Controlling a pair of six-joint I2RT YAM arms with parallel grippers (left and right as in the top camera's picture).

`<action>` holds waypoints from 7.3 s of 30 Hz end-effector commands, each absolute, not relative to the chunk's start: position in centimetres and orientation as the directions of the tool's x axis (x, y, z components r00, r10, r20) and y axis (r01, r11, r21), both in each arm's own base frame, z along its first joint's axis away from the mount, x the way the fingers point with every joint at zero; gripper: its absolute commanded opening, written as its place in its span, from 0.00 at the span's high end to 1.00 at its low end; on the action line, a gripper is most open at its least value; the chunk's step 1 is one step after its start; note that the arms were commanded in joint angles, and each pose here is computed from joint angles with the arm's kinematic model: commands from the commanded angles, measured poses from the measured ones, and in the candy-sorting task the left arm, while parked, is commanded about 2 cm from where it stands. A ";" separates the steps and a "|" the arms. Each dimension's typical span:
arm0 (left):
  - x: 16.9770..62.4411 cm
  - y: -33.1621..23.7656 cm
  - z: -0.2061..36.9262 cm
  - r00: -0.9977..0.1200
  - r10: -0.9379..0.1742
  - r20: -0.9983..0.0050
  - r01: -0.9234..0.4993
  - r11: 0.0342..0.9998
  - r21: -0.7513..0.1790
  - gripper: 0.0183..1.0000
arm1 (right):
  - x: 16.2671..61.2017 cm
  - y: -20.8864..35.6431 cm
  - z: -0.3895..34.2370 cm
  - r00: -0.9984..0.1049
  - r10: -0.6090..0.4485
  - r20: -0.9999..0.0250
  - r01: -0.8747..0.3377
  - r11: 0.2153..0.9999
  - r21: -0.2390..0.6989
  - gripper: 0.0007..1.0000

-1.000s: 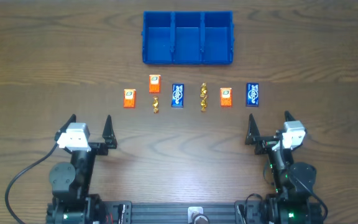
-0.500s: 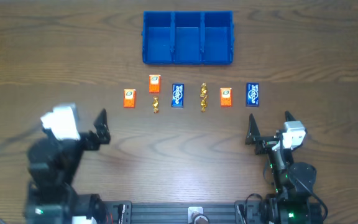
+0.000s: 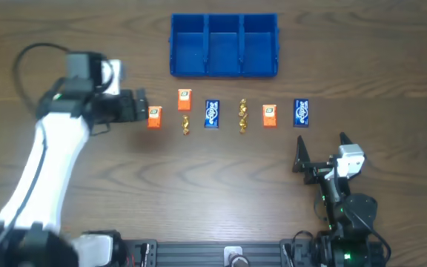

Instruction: Sort Candies Into Trays

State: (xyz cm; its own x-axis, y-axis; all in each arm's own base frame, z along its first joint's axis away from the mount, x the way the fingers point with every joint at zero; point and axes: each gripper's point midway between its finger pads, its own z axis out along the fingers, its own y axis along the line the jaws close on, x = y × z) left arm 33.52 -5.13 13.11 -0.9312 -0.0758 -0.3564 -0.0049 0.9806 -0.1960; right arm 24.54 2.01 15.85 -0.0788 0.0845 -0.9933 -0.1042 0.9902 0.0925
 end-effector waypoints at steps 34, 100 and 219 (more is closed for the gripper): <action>36.7 -8.1 0.6 -0.995 0.075 -0.071 0.074 0.997 0.019 0.06 | 24.5 1.8 15.8 -0.078 0.072 -0.994 -0.093 0.993 0.079 0.00; 54.0 -18.4 14.7 -0.885 -0.055 -0.462 -0.036 0.998 -0.049 0.77 | 24.5 1.8 15.8 -0.078 0.072 -0.994 -0.093 0.993 0.079 0.00; 40.9 -17.2 0.1 -0.972 -0.018 -0.236 -0.007 0.999 -0.049 0.74 | 24.5 1.8 15.8 -0.078 0.072 -0.994 -0.093 0.993 0.079 0.00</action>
